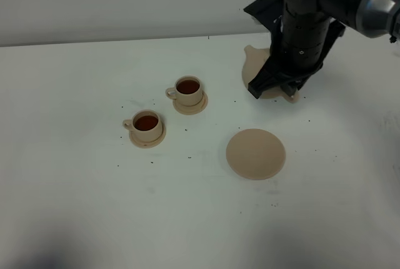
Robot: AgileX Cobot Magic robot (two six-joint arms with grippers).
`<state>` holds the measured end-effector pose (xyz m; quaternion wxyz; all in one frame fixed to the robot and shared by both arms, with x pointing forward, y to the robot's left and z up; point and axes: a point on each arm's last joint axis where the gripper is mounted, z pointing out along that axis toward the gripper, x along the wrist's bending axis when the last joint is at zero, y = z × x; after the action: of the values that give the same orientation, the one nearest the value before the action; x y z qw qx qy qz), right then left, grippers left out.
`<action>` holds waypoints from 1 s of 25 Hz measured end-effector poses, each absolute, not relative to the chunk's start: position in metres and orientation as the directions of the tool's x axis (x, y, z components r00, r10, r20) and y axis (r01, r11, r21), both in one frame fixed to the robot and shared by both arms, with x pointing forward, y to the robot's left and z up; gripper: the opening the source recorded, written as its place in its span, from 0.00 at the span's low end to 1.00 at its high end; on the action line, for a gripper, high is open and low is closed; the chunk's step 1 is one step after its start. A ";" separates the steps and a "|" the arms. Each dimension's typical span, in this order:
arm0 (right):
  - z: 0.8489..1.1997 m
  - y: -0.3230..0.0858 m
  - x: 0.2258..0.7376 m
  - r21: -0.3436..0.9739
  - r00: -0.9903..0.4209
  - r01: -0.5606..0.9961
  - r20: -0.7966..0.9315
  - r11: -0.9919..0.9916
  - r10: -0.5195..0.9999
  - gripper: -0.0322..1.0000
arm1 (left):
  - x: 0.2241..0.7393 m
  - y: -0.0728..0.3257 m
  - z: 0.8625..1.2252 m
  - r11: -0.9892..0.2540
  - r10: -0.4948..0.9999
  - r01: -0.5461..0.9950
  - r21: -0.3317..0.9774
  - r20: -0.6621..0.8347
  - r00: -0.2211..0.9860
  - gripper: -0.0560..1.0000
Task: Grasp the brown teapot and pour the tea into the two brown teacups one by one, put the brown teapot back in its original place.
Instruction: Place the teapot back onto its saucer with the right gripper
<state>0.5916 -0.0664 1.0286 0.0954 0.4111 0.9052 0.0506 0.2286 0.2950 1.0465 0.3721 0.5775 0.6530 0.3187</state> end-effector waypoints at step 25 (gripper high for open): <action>0.957 -0.059 0.551 0.082 -0.254 0.964 0.028 0.251 0.967 0.14 | 0.229 0.295 1.047 0.130 0.991 0.517 0.846 -0.118 -0.056 0.31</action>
<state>0.5510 -0.0595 0.9569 0.0142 0.6106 0.7908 0.0411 0.2286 0.2950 1.0465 0.3721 0.5775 0.6530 0.3187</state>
